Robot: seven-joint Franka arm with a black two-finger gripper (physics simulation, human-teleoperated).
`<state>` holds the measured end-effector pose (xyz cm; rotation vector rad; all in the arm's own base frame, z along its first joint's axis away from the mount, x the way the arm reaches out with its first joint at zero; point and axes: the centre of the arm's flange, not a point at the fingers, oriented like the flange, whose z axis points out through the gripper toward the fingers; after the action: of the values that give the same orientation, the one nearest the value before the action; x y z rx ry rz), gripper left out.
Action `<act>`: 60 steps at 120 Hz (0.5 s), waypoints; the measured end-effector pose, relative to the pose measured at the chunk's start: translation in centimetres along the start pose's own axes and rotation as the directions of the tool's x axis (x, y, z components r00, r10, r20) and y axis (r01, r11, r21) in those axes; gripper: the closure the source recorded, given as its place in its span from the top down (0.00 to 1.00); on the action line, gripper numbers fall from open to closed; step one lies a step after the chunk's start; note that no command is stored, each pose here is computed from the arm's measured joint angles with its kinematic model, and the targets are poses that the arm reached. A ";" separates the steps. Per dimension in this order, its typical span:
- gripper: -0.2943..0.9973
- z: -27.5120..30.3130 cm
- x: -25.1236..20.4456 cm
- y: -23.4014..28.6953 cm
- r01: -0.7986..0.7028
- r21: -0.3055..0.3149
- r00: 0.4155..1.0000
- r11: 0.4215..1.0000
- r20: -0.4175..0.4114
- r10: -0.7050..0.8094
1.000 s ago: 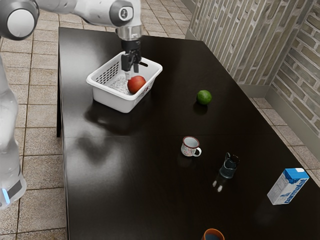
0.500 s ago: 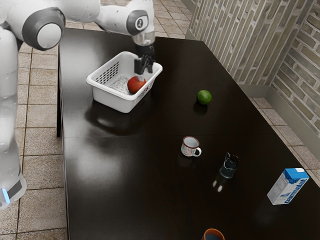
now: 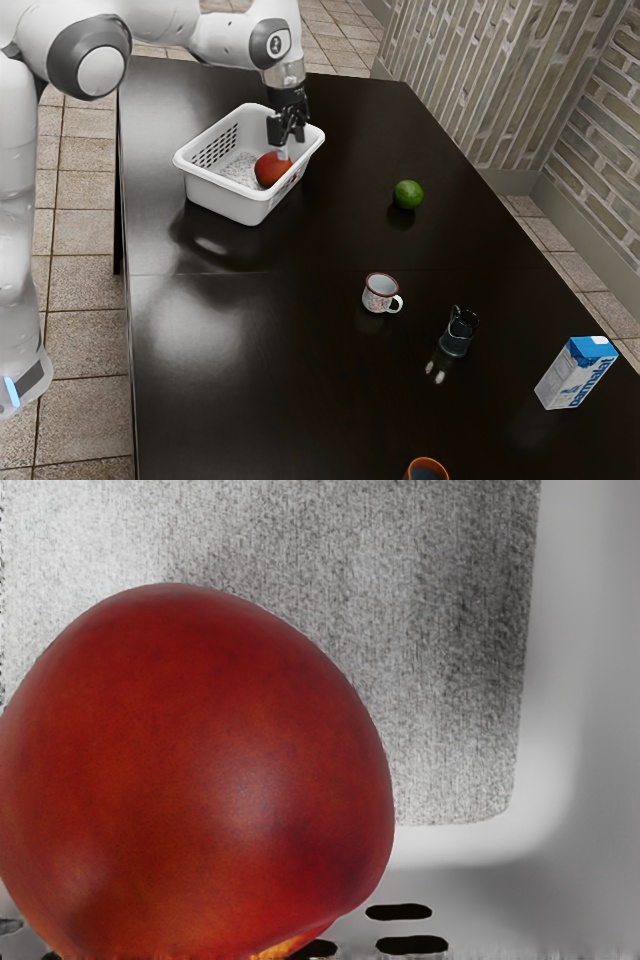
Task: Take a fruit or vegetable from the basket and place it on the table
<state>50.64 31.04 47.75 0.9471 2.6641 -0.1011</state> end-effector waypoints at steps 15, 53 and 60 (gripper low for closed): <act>0.77 1.3 0.8 -1.3 0.011 0.037 1.000 0.999 0.019 -0.012; 0.77 3.7 2.5 -2.3 0.037 0.084 0.999 0.996 0.015 -0.038; 0.77 4.4 2.7 -2.6 0.041 0.098 0.999 0.994 0.015 -0.042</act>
<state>48.19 29.86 42.69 0.9161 2.6851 -0.2498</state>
